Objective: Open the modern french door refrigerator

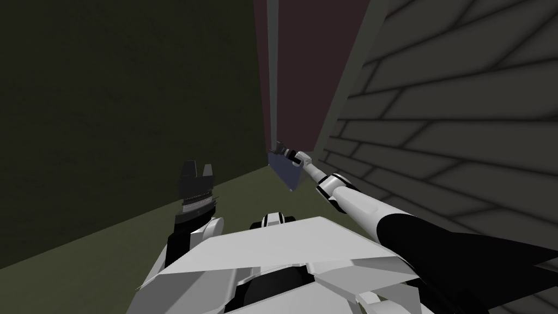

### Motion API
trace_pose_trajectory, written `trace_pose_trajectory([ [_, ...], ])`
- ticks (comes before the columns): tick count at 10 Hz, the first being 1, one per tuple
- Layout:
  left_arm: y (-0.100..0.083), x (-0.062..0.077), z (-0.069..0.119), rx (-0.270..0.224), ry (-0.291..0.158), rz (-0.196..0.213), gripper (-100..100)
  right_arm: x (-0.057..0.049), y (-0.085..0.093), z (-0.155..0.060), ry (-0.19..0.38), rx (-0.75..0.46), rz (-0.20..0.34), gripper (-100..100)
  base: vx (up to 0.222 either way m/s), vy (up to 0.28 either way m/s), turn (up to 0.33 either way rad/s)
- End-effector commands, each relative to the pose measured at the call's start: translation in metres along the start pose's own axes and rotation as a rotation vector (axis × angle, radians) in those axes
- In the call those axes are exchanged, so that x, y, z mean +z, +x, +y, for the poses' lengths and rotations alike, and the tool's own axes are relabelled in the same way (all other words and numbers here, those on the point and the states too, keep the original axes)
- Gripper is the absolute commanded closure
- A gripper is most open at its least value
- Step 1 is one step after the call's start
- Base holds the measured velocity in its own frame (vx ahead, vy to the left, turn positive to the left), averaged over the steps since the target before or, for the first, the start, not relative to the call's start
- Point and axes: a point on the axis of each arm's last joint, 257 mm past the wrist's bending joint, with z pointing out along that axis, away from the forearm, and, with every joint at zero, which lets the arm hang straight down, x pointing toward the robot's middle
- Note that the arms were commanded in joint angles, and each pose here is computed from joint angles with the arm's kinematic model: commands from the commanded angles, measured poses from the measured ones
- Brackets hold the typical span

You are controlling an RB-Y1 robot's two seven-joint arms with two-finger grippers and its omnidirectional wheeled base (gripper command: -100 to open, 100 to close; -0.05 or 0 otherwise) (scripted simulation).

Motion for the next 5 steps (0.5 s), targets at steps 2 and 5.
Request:
trace_pose_trajectory([
  [2,0.0,0.0,0.0,0.0,0.0,0.0,0,-0.0022,0.0056,0.0059,-0.008,0.004,0.011,0,0.0,0.0,0.0],
  [5,0.0,0.0,0.0,0.0,0.0,0.0,0,-0.0042,0.01,0.0105,-0.013,0.007,0.019,0,0.0,0.0,0.0],
])
